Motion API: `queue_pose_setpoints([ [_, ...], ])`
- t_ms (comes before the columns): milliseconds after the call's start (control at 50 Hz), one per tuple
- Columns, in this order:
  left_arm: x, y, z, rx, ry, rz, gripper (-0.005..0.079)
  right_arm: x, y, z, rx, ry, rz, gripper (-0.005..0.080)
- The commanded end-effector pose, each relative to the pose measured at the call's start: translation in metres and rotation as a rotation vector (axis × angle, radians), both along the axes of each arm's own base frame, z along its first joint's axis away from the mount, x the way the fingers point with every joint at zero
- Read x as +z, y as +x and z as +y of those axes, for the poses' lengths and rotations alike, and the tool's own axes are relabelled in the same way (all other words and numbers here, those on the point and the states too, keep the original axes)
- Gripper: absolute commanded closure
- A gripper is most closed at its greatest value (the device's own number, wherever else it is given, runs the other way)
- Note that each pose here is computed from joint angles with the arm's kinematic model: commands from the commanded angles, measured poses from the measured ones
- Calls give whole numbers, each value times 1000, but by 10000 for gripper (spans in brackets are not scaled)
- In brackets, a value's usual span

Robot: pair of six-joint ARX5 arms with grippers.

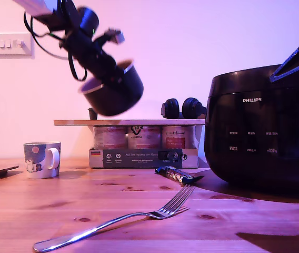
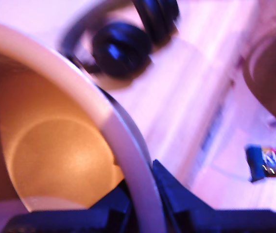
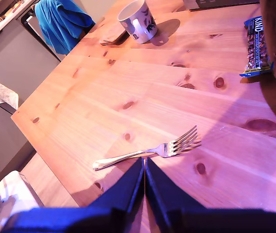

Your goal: Pick up the rice cooker pot, and place it on the shelf behind you

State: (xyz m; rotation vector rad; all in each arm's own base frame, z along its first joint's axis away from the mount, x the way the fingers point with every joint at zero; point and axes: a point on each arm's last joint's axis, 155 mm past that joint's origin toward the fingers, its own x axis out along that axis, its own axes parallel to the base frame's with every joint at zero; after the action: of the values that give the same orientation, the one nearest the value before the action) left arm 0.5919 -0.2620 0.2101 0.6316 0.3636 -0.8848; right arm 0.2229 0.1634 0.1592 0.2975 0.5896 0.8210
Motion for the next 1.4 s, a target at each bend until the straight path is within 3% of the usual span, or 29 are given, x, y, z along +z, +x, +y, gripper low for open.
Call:
queue_pose_setpoints([
  [0,14,5,-1,-9,2,-57,767,2,1,1,8,-2,-11,765],
  [360,11,9,1,3,9,-61,763,2,1,1,14,-12,-25,765],
  [540,11,8,-1,1,12,-60,612,2,1,1,15,-12,-25,765],
  [900,16,12,-2,-5,58,-121,593,2,1,2,15,-12,-24,765],
  [1380,87,19,0,18,29,-287,505,2,1,2,15,-12,-24,765],
])
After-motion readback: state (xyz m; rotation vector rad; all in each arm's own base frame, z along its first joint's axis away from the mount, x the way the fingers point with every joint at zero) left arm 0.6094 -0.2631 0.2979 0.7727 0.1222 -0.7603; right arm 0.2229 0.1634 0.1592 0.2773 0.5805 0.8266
